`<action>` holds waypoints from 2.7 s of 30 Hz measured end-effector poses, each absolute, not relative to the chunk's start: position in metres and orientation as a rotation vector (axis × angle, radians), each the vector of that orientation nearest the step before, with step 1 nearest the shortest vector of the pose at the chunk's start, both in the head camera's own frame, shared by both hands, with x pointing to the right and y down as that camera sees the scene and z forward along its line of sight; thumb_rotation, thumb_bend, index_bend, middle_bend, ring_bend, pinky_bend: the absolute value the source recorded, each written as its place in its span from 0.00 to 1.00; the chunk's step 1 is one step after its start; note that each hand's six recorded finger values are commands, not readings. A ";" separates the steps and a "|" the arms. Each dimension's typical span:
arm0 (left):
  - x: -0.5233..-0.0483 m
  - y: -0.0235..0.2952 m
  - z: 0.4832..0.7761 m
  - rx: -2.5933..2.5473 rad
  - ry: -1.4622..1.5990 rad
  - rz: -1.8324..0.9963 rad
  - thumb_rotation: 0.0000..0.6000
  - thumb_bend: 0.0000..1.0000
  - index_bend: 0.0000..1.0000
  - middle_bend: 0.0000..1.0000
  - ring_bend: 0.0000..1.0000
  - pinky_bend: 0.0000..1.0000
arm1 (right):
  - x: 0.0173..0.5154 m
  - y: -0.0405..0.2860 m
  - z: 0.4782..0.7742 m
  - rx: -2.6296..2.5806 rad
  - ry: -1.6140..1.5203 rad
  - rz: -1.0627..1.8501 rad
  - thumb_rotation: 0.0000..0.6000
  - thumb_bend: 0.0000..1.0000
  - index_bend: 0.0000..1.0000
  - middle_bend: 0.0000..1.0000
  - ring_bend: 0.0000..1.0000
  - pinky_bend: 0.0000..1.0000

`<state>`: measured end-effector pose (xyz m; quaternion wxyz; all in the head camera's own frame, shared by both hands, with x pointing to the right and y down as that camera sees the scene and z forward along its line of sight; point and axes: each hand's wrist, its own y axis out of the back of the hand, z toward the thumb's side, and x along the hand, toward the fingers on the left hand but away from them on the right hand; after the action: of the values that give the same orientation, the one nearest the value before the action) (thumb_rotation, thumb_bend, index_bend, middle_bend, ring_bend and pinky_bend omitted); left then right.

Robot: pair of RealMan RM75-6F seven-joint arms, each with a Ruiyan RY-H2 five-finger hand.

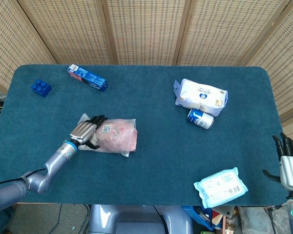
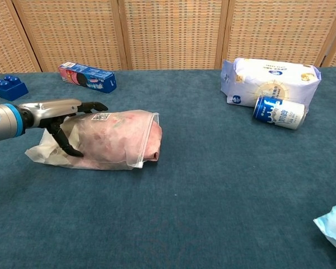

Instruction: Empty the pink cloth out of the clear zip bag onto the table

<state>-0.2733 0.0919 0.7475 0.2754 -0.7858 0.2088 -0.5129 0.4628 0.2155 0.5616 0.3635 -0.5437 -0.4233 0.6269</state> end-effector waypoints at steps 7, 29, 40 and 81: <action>-0.271 0.094 0.743 -2.144 0.650 -1.330 1.00 0.41 0.54 0.50 0.47 0.53 | 0.461 0.216 0.562 -1.412 -1.085 1.611 1.00 0.00 0.00 0.00 0.00 0.00; -0.251 0.082 0.654 -2.214 1.088 -0.598 1.00 0.48 0.66 0.57 0.53 0.55 | 0.424 0.169 0.547 -1.772 -1.159 1.351 1.00 0.00 0.12 0.00 0.00 0.00; -0.190 0.079 0.643 -2.211 1.063 -0.424 1.00 0.49 0.66 0.58 0.53 0.55 | 0.373 0.108 0.518 -2.108 -1.275 1.070 1.00 0.00 0.32 0.00 0.00 0.00; -0.093 0.056 0.643 -2.274 1.062 -0.377 1.00 0.49 0.66 0.58 0.53 0.55 | 0.242 0.057 0.512 -2.400 -1.152 1.049 1.00 0.00 0.33 0.00 0.00 0.00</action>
<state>-0.0925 0.0557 0.6432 0.2975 -0.8554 0.3995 -0.1418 0.2417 0.0569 0.5124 0.1394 -0.8305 -0.3987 0.3630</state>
